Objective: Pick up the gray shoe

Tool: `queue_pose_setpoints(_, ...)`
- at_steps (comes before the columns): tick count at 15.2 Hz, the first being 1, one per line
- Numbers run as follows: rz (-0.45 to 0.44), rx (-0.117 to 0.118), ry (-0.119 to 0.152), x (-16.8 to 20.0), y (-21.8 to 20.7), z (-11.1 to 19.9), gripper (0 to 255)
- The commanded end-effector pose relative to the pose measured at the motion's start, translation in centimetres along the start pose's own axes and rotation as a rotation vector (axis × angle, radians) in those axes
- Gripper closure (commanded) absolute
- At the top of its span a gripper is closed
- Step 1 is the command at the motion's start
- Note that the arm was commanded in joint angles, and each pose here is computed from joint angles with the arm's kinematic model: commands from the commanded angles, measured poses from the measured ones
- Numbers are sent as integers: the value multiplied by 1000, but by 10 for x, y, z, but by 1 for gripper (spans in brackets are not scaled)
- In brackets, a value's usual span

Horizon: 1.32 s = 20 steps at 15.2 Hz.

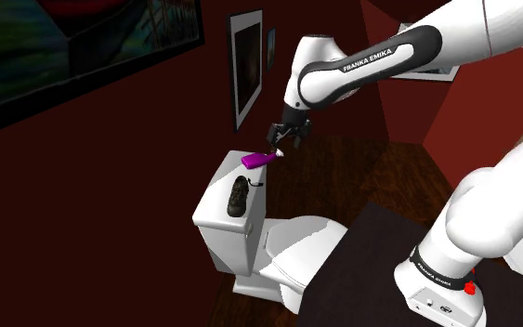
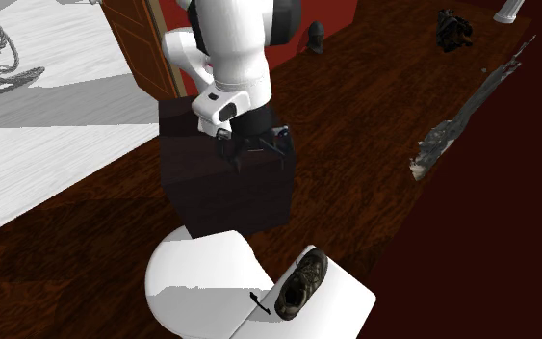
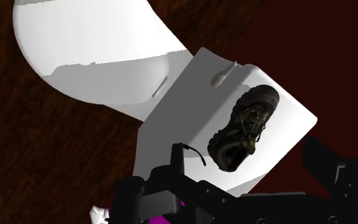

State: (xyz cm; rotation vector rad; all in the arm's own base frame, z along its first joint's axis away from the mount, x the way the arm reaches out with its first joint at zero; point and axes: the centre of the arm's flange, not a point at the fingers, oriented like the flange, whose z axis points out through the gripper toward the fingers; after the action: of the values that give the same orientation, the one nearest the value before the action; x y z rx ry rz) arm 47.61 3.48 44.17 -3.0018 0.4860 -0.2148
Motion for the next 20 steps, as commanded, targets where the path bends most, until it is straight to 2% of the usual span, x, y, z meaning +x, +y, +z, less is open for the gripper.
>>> queue_pose_setpoints(1,42,11,-4,11,-7,26,0)
queue_pose_setpoints(20,416,109,-52,127,-58,237,0)
